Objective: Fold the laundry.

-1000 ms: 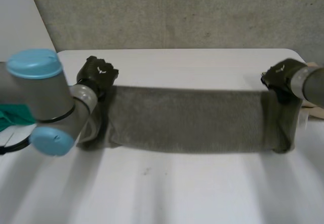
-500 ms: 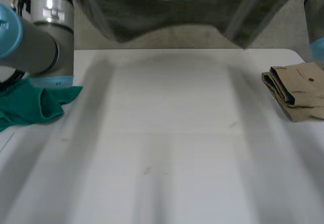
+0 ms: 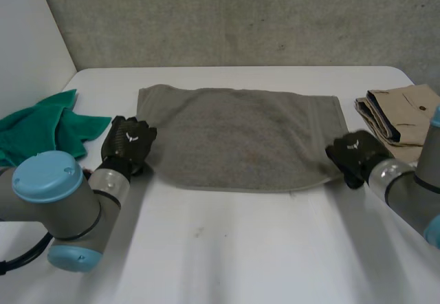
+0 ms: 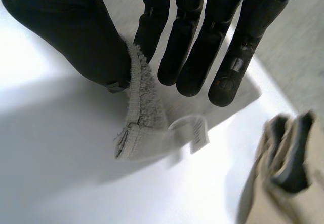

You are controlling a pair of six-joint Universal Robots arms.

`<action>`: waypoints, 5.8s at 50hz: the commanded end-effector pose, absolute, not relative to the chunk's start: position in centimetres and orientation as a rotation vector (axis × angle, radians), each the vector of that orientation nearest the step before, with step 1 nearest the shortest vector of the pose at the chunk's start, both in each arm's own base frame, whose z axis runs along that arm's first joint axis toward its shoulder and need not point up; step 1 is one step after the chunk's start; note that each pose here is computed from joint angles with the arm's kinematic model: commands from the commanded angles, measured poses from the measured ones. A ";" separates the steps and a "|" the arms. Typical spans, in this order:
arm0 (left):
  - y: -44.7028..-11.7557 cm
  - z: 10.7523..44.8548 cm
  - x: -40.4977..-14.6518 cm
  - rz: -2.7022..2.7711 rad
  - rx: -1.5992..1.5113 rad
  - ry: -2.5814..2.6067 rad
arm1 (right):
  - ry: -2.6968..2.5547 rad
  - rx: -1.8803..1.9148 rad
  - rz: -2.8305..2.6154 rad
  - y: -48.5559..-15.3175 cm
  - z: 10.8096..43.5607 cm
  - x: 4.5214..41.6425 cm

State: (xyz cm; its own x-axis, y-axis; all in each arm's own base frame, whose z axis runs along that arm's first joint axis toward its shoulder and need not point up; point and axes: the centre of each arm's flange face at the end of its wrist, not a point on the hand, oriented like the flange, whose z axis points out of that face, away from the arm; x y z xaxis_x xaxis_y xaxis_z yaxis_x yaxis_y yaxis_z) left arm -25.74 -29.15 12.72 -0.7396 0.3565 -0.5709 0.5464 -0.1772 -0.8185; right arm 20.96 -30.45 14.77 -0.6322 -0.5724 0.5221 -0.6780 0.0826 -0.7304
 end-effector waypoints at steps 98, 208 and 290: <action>-30.6 10.4 -21.6 -1.703 1.304 2.188 | -2.414 1.332 1.288 -26.6 18.6 14.4; -43.9 11.3 -29.8 -1.994 0.971 1.721 | -1.860 1.085 1.710 -46.3 14.2 21.1; -29.7 18.9 -23.9 -2.042 0.873 1.893 | -1.664 1.322 1.916 -34.1 24.5 25.8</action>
